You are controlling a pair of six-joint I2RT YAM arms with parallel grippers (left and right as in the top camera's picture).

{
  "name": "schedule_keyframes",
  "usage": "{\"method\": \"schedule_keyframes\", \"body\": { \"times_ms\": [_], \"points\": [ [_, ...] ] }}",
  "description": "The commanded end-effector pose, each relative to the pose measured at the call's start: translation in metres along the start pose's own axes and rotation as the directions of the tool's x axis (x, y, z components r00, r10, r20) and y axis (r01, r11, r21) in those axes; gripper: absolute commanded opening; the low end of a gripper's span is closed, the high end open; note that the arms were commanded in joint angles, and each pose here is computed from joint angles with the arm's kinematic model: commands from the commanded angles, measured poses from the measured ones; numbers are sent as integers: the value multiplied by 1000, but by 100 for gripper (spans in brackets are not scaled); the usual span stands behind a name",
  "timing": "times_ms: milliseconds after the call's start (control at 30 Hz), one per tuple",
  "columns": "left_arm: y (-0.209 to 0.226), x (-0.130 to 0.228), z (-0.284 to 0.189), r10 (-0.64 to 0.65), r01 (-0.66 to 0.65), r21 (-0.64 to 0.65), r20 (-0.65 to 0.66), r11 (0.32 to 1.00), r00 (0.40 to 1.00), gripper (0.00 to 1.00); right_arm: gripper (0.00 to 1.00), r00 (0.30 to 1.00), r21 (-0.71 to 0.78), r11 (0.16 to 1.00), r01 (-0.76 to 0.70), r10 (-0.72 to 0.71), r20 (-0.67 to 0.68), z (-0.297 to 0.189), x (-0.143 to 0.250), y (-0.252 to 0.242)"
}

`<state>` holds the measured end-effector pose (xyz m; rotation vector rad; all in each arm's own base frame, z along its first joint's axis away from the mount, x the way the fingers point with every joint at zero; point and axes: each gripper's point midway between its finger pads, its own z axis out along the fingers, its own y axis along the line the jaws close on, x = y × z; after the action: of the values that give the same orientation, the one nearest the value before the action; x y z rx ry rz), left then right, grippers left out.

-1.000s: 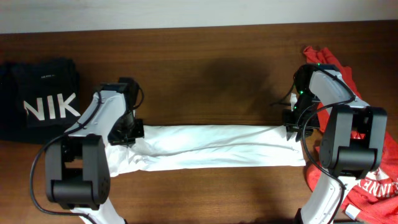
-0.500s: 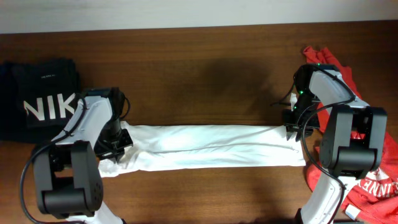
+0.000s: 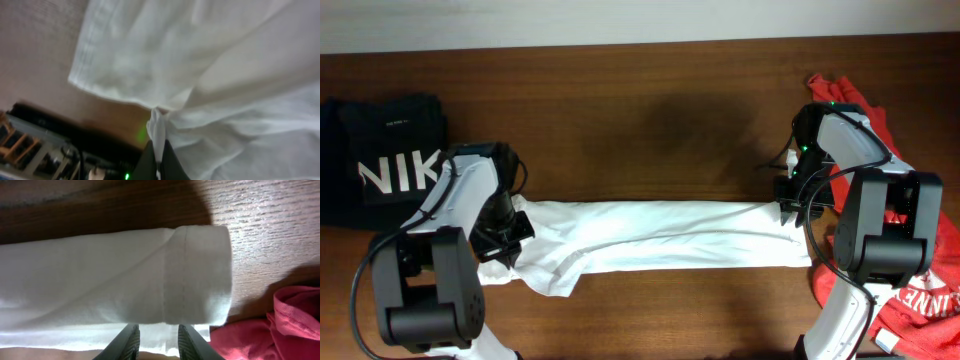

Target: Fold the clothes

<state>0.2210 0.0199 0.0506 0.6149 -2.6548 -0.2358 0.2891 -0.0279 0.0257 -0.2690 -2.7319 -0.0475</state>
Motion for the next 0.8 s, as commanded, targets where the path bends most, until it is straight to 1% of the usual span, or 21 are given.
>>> {"method": "schedule_keyframes", "body": {
  "times_ms": [0, 67, 133, 167, 267, 300, 333, 367, 433, 467, 500, 533, 567, 600, 633, 667, 700, 767],
  "points": [
    [4, 17, -7, -13, 14, 14, -50, 1000, 999, 0, 30, 1000, -5, 1000, -8, 8, 9, -3, 2, -1],
    [5, 29, -5, 2, -3, -3, -95, 1000, 995, 0, 30, 1000, -5, 1000, -8, 8, 9, -3, 2, -1],
    [8, 35, -2, 13, -16, -29, -113, 999, 993, 1, 30, 1000, -5, 1000, -7, 7, 9, -3, 2, -1],
    [11, 36, 0, 13, -18, -44, -115, 999, 993, 2, 30, 1000, -5, 1000, -8, 8, 9, -3, 2, -1],
    [17, 35, 2, 14, -22, -78, -105, 997, 994, 0, 30, 1000, -5, 1000, -8, 8, 9, -3, 2, -1],
    [24, 32, 1, 14, -25, -123, -87, 992, 996, 0, 30, 1000, -5, 1000, -8, 8, 9, -3, 2, -1],
    [34, 29, 0, -5, -7, -177, -66, 984, 998, 8, 30, 1000, -5, 1000, -8, 8, 9, -3, 2, -1],
    [35, 30, 0, -5, -8, -181, -71, 983, 997, 12, 30, 1000, -5, 1000, -8, 8, 9, -3, 2, -1],
    [32, 32, 0, -6, -7, -169, -79, 986, 997, 14, 30, 1000, -5, 1000, -8, 8, 9, -3, 2, -1],
    [27, 31, 1, -4, -7, -147, -75, 989, 997, 14, 30, 1000, -5, 1000, -8, 8, 10, -3, 2, -1],
    [14, 28, 2, 11, -17, -105, -57, 994, 998, 11, 30, 1000, -5, 1000, -8, 8, 9, -3, 2, -1],
    [9, 26, 2, 18, -22, -91, -47, 996, 999, 10, 30, 1000, -5, 1000, -8, 8, 9, -3, 2, -1],
    [2, 24, 2, 26, -28, -70, -34, 997, 999, 13, 30, 1000, -5, 1000, -8, 8, 9, -3, 2, -1],
    [-8, 22, 3, 33, -34, -34, -24, 999, 999, 31, 30, 1000, -5, 1000, -8, 8, 10, -3, 2, -1],
    [-14, 21, 3, 44, -44, -8, -19, 999, 999, 36, 30, 1000, -6, 1000, -8, 8, 12, -3, 1, -1],
    [-21, 19, 3, 77, -77, 0, 1, 997, 997, 38, 30, 1000, -6, 1000, -8, 8, 17, -3, 0, -1],
    [-24, 18, 2, 84, -84, 2, 13, 996, 996, 38, 31, 1000, -6, 1000, -8, 8, 17, -3, 0, -1],
    [-33, 12, 0, 97, -98, 17, 58, 995, 994, 36, 30, 1000, -6, 1000, -8, 8, 15, -3, 0, -1]
  ]
}}
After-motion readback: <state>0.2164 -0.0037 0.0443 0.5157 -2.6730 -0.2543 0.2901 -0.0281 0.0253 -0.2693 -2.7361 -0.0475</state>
